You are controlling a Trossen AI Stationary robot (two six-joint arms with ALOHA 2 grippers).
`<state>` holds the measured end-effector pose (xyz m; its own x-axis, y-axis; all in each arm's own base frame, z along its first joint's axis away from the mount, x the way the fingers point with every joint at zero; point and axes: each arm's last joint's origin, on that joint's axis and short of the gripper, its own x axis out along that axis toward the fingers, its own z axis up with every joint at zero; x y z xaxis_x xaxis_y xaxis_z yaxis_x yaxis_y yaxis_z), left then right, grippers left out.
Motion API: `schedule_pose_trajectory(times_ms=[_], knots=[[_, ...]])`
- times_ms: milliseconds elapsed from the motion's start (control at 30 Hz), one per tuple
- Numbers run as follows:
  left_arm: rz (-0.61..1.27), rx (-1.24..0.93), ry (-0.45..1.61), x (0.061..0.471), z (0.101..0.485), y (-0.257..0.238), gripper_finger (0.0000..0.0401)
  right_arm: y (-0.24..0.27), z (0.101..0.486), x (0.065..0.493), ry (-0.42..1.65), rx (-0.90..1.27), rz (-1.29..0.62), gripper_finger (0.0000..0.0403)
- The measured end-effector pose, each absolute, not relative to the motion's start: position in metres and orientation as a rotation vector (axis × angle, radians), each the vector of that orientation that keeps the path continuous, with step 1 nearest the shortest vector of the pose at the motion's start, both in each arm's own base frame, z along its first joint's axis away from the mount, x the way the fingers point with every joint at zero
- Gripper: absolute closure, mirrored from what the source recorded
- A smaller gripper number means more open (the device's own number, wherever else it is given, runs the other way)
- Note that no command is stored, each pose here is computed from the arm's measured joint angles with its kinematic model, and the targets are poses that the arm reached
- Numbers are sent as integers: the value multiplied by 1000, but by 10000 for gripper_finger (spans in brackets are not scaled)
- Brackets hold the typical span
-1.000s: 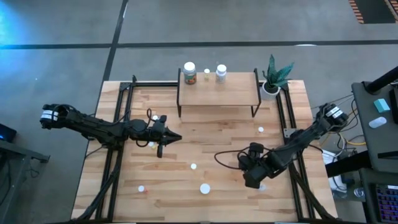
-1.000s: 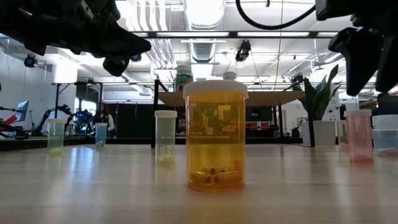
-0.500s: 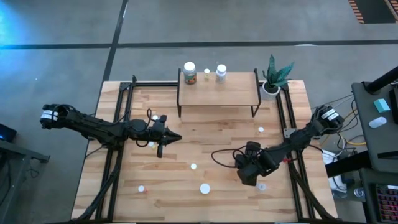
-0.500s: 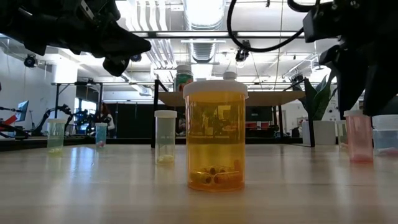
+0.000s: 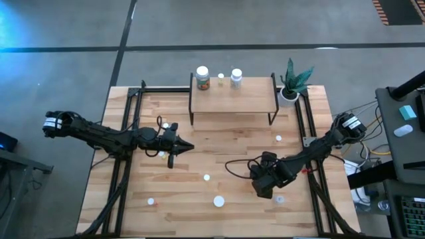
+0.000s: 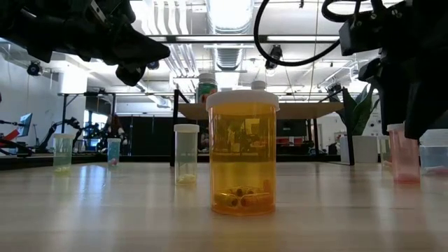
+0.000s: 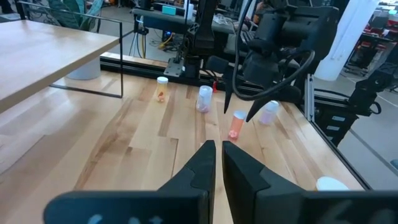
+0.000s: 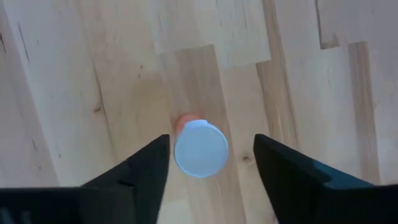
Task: Pick and place medicine bottles onto shelf by color
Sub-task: Put the bottom right pink pill bottle on the shelf
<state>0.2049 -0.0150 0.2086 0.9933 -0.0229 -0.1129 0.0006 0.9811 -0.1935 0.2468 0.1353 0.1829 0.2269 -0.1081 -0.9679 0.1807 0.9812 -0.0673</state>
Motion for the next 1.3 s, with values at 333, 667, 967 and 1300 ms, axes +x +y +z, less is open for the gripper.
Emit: schedule_pose_trajectory(times_ms=[333,667,967,1300], knots=[[-12,-194,115,205,209,-15,390,135,183,247,1325,56,-190,288],[-13,-194,114,205,209,-15,390,131,230,269,1287,33,-148,279],[-13,-194,114,205,209,-15,390,46,330,304,1181,-13,-300,285],[-13,-196,113,205,209,-15,390,-141,357,292,1157,126,-563,285]])
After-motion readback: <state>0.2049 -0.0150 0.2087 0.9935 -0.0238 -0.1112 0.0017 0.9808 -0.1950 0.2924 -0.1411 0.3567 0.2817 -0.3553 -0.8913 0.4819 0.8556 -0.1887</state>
